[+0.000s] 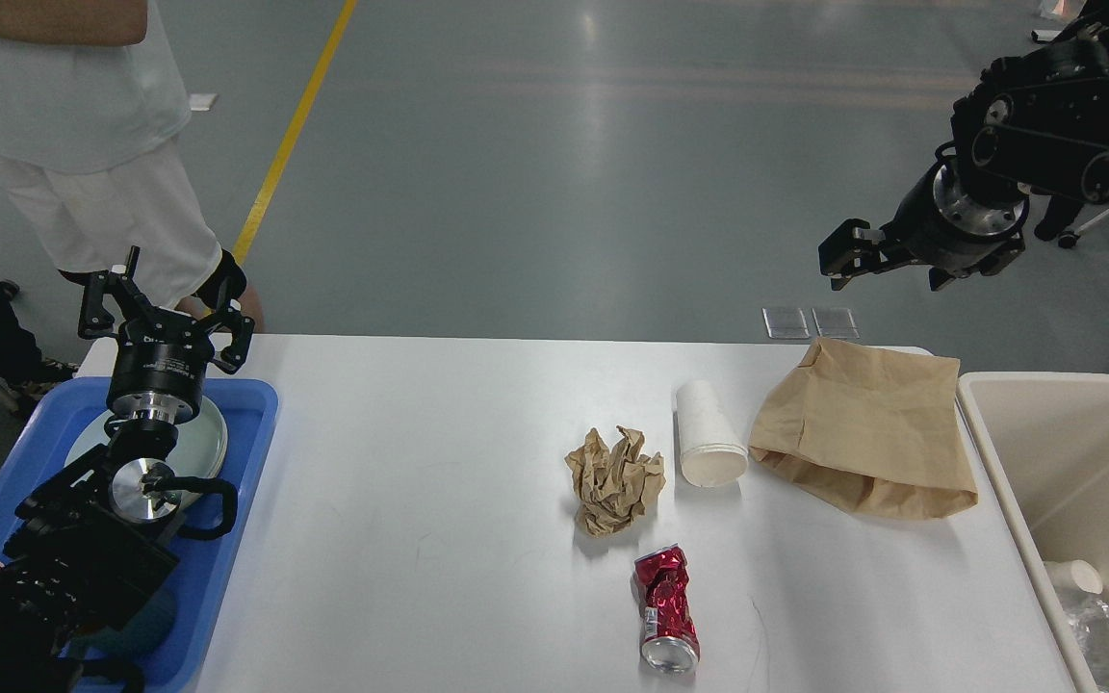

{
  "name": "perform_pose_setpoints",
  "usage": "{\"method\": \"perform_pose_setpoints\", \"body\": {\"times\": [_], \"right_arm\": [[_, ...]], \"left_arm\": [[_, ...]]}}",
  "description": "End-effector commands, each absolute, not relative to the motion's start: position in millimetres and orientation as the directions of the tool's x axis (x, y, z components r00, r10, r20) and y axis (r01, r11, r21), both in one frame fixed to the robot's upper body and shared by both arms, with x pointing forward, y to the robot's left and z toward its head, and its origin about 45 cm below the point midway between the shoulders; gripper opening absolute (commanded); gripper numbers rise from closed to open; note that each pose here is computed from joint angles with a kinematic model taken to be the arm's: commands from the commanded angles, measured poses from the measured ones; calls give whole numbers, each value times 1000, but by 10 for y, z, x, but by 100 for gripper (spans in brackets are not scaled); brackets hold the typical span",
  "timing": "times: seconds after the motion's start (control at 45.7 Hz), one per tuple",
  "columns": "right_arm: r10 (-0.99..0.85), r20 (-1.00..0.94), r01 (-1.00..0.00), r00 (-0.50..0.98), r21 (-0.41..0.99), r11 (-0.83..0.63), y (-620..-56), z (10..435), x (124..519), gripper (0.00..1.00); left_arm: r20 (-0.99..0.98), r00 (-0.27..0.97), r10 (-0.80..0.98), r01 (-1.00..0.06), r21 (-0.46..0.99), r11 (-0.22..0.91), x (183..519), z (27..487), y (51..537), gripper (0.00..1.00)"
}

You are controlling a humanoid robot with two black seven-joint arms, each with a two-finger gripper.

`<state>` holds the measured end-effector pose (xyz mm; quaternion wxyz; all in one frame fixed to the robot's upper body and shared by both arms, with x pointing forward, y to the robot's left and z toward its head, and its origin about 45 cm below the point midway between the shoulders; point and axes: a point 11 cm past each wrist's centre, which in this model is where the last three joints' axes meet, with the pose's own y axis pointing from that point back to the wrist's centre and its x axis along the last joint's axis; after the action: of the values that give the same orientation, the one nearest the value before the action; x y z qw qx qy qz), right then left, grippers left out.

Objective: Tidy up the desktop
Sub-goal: 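Move the right gripper back to the brown paper bag's edge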

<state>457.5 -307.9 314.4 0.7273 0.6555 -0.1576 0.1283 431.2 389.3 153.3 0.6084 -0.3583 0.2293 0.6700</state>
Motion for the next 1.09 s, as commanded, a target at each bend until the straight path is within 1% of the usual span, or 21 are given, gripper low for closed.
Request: {"method": "perform_pose_setpoints", "body": {"times": [0.0,0.328,0.46,0.547,0.569,0.657,0.788,0.919,1.072], "right_arm": [[-61,396,-388,916,915,112,-3249,3055,4534,100],[-102,333,-319,937,939,132,-3459,2662,4396,100],[-129,344,-326,930,934,148,-3571,2505,4389,100],[-145,380,-357,914,920,161,-3632,2363,4403,100],[-151,404,-378,902,909,173,-3682,2300,4406,100],[-161,427,-397,890,898,192,-3759,2137,4367,100],[-175,446,-405,878,886,227,-3913,1916,4291,100],[-180,472,-420,863,868,264,-4036,1805,4296,100],[-186,460,-400,868,871,286,-4132,1629,4202,100]], "left_arm": [[-759,-2,651,-980,-129,-153,4313,1532,3891,96],[-759,-3,651,-980,-129,-154,4313,1533,3892,96],[-759,-4,651,-980,-128,-155,4313,1532,3893,96],[-759,-4,651,-979,-129,-156,4312,1533,3894,96],[-759,-4,651,-980,-128,-155,4313,1532,3893,96],[-759,-4,651,-980,-128,-155,4312,1532,3893,96],[-759,-4,651,-980,-128,-155,4313,1532,3893,96],[-759,-4,651,-980,-128,-155,4313,1532,3893,96],[-759,-5,651,-980,-127,-156,4311,1530,3897,96]]}}
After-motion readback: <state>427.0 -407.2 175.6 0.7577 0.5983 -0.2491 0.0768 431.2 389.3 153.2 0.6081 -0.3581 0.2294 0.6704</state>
